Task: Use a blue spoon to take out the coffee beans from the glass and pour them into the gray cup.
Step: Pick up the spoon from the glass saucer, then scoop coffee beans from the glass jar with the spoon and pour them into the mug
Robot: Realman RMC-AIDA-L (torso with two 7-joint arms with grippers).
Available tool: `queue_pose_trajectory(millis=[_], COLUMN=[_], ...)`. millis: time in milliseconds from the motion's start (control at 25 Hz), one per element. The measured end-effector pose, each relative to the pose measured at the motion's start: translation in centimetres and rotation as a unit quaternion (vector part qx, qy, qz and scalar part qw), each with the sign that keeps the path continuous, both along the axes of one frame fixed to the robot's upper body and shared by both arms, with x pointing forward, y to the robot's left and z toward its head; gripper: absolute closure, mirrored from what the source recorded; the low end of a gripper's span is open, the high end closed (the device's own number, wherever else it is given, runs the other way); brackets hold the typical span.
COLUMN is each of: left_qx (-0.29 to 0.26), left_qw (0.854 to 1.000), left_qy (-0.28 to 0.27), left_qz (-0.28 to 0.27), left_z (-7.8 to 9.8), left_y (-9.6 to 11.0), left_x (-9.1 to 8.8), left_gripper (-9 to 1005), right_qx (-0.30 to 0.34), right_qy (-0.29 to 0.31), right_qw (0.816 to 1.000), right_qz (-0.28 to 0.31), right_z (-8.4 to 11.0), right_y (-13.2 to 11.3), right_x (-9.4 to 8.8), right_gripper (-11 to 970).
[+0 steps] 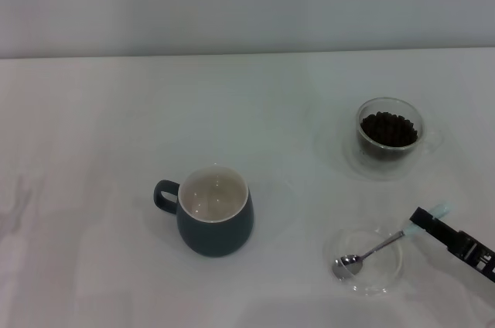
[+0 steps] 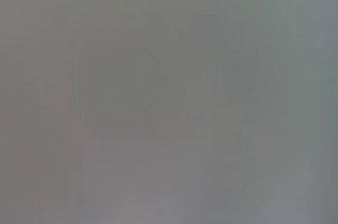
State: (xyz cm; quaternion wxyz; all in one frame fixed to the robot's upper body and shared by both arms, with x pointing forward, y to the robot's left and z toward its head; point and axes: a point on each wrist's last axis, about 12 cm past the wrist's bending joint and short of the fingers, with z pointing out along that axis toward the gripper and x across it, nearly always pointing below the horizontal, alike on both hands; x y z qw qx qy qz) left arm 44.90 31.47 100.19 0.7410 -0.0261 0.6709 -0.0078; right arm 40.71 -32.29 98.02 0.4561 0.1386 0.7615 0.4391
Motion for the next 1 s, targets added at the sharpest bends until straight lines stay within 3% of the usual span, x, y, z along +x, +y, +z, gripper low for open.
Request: queue_pose_trajectory(millis=[520,720,1000], left_qx=[0.004,0.005,0.004], left_qw=[1.0,1.0,1.0], left_qy=[-0.001,-0.004,-0.011], left_qz=[0.004,0.004,-0.003], left_z=[0.0,0.1,0.5], left_y=[0.3,0.3,0.0], left_x=[0.0,0.2,0.9], left_gripper=[119,120,121], right_qx=[0.038,0.039,0.0], right_qy=[-0.06,-0.108,-0.197], right_qw=[0.997,0.993,0.98], right_qz=[0.014,0.013,0.008], right_z=[2.2,3.8,7.0], right_y=[-0.4,-1.0,-1.3], right_x=[0.9,2.8,7.9], right_gripper=[807,811,814])
